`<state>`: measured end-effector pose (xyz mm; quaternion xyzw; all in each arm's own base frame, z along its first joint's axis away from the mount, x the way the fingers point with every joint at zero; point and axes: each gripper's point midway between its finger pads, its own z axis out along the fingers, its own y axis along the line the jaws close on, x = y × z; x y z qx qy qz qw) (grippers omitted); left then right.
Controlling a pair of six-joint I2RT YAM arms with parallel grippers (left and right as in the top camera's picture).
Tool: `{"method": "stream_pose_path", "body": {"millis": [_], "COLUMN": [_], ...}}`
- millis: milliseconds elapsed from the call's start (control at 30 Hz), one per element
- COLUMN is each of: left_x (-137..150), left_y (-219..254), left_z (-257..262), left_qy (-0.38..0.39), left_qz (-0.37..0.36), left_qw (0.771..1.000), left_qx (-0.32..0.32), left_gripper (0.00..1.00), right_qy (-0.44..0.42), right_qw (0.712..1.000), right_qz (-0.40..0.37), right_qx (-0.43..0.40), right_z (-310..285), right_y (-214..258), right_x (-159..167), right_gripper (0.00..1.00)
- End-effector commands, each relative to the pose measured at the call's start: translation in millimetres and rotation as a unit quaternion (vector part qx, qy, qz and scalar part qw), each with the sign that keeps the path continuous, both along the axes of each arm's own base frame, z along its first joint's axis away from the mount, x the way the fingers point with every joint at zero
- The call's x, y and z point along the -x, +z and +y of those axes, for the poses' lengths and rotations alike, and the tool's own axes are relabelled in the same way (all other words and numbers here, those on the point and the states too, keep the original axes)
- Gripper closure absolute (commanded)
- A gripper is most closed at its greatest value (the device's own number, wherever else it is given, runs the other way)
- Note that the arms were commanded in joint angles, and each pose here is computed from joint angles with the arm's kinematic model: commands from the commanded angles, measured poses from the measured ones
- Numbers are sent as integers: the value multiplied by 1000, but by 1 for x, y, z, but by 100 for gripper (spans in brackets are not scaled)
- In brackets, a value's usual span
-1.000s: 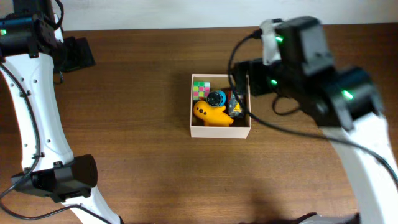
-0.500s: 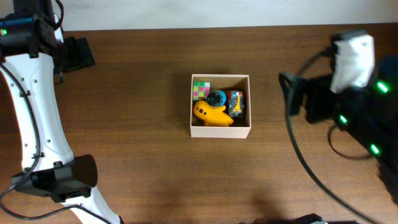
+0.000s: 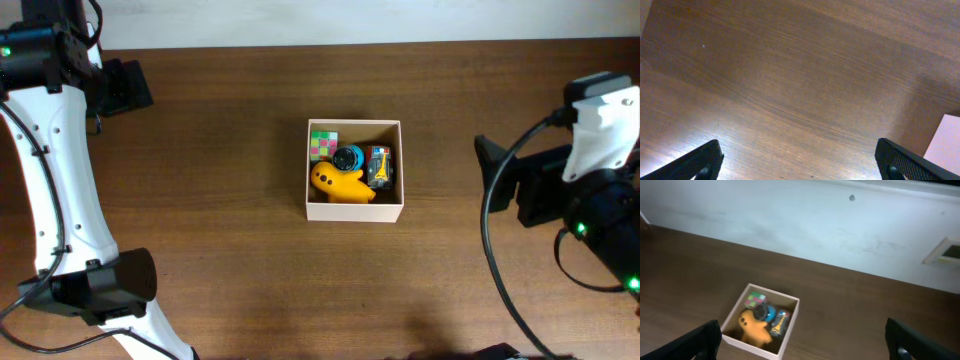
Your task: Pack container
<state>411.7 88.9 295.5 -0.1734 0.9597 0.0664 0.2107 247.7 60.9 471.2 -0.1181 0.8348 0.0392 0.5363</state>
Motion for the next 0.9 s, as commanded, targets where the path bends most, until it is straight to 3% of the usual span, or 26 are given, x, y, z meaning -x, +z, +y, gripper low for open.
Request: {"method": "stream_pose_path", "body": {"millis": [0, 167, 367, 600, 867], "left_x": [0, 0, 0, 0, 0], "left_y": [3, 3, 3, 3, 3], "left_z": [3, 3, 3, 3, 3], "left_qy": [0, 0, 0, 0, 0], "left_qz": [-4, -4, -4, -4, -4], "left_qw": [1000, 1000, 1000, 1000, 1000], "left_qx": [-6, -6, -6, -6, -6], "left_gripper": [1, 1, 1, 1, 1], "right_qy": [-33, -75, -112, -123, -116], "right_qw": [999, 996, 993, 992, 986], "right_qz": [-4, -39, -38, -34, -116], "right_qx": [10, 2, 0, 1, -16], "right_z": [-15, -32, -53, -61, -60], "right_y": [-5, -19, -102, -217, -283], "right_x": [-6, -28, -47, -33, -9], "right_gripper": [1, 1, 1, 1, 1]}}
